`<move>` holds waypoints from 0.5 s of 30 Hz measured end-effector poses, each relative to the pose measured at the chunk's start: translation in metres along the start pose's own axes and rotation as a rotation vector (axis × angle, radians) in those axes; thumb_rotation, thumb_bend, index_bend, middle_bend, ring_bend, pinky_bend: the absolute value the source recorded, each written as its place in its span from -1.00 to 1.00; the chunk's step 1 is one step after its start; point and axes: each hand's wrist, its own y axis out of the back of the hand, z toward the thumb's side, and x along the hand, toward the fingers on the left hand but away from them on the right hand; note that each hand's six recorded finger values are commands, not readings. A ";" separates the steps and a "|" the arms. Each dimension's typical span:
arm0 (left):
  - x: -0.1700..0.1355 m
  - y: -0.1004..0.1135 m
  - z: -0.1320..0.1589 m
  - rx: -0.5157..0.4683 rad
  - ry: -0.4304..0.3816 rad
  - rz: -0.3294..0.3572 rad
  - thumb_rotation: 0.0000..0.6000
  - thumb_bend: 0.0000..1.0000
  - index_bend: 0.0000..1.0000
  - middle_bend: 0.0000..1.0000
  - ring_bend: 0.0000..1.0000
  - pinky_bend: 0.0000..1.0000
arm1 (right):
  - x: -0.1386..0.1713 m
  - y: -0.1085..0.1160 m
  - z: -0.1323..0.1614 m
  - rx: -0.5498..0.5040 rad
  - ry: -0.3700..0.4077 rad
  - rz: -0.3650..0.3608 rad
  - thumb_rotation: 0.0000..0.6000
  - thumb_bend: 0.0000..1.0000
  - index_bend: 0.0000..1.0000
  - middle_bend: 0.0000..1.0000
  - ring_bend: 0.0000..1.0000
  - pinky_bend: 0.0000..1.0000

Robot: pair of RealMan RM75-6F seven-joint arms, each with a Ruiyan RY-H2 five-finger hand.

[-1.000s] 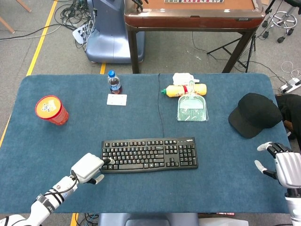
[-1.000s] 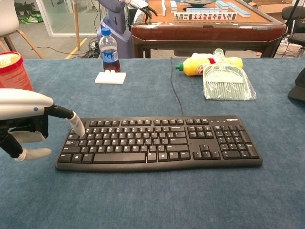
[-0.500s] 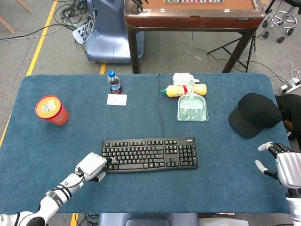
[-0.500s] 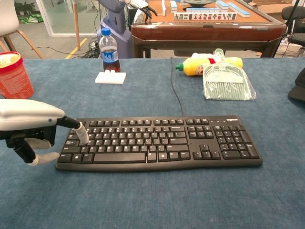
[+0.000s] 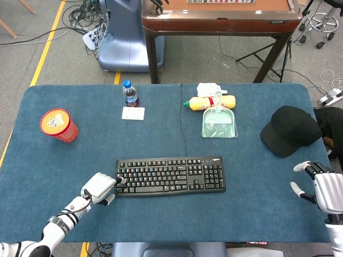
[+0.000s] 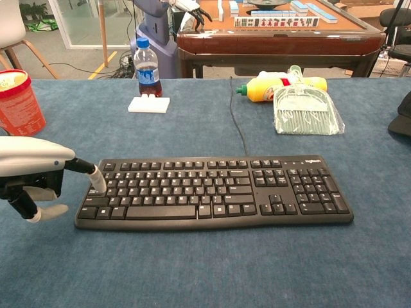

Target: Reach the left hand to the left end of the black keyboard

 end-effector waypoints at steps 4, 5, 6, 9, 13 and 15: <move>-0.002 -0.001 -0.002 -0.007 0.008 0.001 1.00 -0.14 -0.52 0.98 0.73 0.95 | 0.000 -0.001 0.000 0.002 0.001 0.003 1.00 -0.58 -0.05 -0.09 -0.20 0.14; -0.003 -0.002 -0.002 -0.004 0.009 -0.001 1.00 -0.14 -0.52 0.98 0.73 0.95 | 0.000 -0.001 0.001 0.003 0.002 0.003 1.00 -0.58 -0.05 -0.09 -0.20 0.14; -0.003 -0.002 -0.003 -0.002 0.009 -0.003 1.00 -0.14 -0.52 0.98 0.73 0.96 | 0.000 -0.001 0.001 0.003 0.002 0.004 1.00 -0.58 -0.05 -0.09 -0.20 0.14; -0.004 -0.005 -0.004 0.001 0.014 -0.010 1.00 -0.14 -0.52 0.98 0.73 0.95 | 0.000 -0.002 0.001 0.004 0.002 0.005 1.00 -0.58 -0.05 -0.09 -0.20 0.14; -0.005 -0.007 -0.006 -0.009 0.018 -0.014 1.00 -0.14 -0.52 0.98 0.73 0.95 | -0.001 -0.002 0.001 0.005 0.001 0.006 1.00 -0.58 -0.05 -0.09 -0.20 0.14; -0.005 -0.010 -0.007 -0.010 0.021 -0.019 1.00 -0.14 -0.52 0.98 0.73 0.95 | -0.001 -0.002 0.001 0.004 0.001 0.008 1.00 -0.58 -0.05 -0.09 -0.20 0.14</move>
